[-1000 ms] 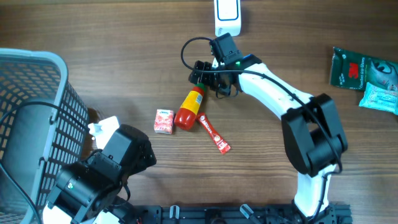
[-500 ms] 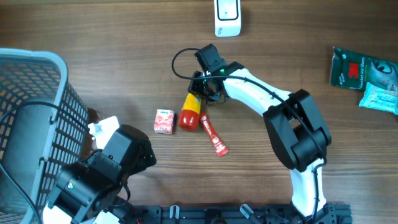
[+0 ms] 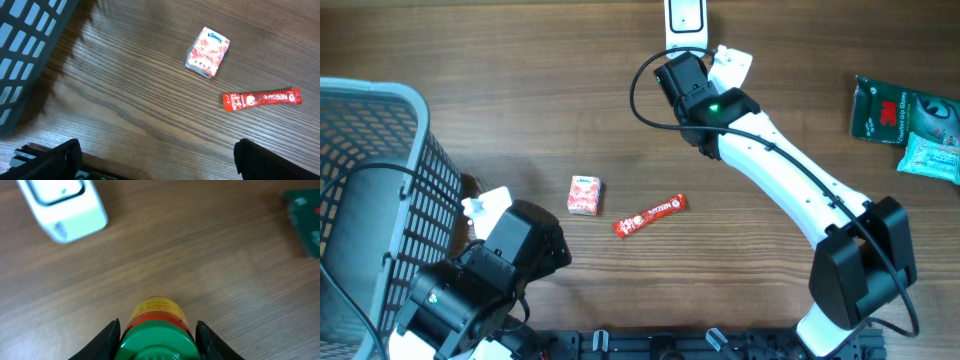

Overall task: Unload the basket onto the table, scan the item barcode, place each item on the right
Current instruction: 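Hold the sauce bottle up to the scanner and carry it right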

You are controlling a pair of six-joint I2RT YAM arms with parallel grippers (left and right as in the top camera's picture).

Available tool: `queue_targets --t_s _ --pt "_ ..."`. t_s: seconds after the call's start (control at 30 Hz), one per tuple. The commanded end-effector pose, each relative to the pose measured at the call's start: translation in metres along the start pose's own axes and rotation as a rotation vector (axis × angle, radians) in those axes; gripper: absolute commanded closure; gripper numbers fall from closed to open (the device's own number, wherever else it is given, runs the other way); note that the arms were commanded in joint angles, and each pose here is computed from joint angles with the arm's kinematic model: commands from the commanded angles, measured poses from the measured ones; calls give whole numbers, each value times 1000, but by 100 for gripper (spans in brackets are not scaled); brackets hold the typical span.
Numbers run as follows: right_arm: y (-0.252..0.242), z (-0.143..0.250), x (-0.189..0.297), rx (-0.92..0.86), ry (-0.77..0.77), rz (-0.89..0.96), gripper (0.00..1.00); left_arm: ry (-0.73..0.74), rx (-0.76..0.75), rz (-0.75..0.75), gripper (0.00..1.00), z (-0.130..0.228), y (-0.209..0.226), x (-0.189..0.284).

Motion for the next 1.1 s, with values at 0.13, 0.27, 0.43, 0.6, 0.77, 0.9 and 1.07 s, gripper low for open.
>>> queue_targets --t_s 0.13,0.27,0.43,0.6,0.77,0.9,1.07 --pt "-12 0 -6 -192 -74 58 72 -8 16 -3 0 -1 1 1" --pt "-10 24 -22 -158 29 73 59 -8 16 -3 0 -1 1 1" --pt "9 34 -10 -66 248 -65 12 -8 16 -3 0 -1 1 1" --pt "3 -10 45 -130 427 -199 0 -9 17 -2 0 -1 1 1" --pt "-58 -87 47 -455 698 -373 0 -8 16 -3 0 -1 1 1" --pt "-100 -84 -21 -700 1029 -346 0 -8 17 -3 0 -1 1 1" --pt "-112 -46 -88 -773 1236 -243 0 -8 17 -3 0 -1 1 1"
Point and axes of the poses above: each gripper's point midway between its finger pads, its own x axis back along the fingers, its own y axis along the line the jaws close on, z = x × y, the point moved 7 cm from there along x, back along the fingers, and after that the axes turned 15 degrees about -x, right-handed, at the moved point
